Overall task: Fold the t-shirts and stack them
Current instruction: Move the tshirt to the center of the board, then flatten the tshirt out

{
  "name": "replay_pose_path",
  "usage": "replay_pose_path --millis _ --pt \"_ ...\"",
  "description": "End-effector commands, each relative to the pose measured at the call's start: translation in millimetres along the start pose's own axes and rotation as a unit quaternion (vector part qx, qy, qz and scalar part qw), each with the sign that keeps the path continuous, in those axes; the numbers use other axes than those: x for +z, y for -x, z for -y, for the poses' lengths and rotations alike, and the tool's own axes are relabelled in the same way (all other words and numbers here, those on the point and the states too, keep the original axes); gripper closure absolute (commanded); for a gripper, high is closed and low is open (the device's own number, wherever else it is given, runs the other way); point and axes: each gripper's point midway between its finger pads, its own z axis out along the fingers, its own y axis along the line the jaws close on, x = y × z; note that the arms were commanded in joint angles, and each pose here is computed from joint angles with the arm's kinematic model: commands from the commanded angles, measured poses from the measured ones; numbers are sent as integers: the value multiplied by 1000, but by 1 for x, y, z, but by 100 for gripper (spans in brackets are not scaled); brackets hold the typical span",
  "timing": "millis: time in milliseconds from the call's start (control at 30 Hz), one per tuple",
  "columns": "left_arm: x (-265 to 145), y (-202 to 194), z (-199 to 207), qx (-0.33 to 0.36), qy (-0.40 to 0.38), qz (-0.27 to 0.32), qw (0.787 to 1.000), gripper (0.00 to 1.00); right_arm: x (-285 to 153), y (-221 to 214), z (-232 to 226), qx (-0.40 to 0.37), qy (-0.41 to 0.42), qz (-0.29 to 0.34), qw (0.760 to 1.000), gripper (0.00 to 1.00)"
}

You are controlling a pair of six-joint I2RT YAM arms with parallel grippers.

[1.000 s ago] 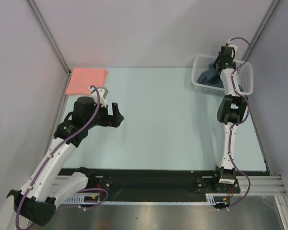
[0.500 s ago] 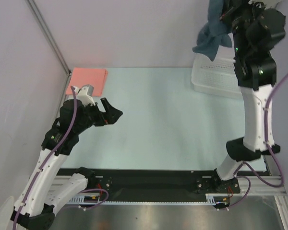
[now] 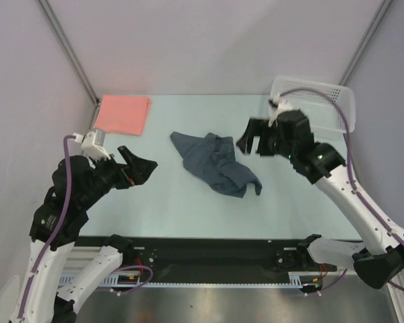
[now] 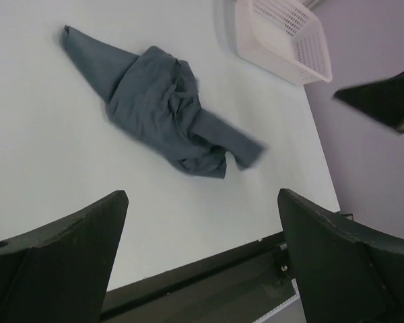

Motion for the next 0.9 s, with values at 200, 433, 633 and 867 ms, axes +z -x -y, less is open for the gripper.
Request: replay_pose_path --millis 200,433,633,867 --pt "101 -64 -6 -17 -44 -159 986 6 -29 -176 56 85 -21 -185 979 20" --pt "207 -85 14 33 -52 -216 975 10 -5 -187 96 111 -52 -211 970 11" --pt "287 -88 -6 60 -8 -214 975 29 40 -160 100 188 6 -182 965 10" --pt "359 -81 -9 124 -4 -188 974 16 105 -127 89 275 47 -134 951 22"
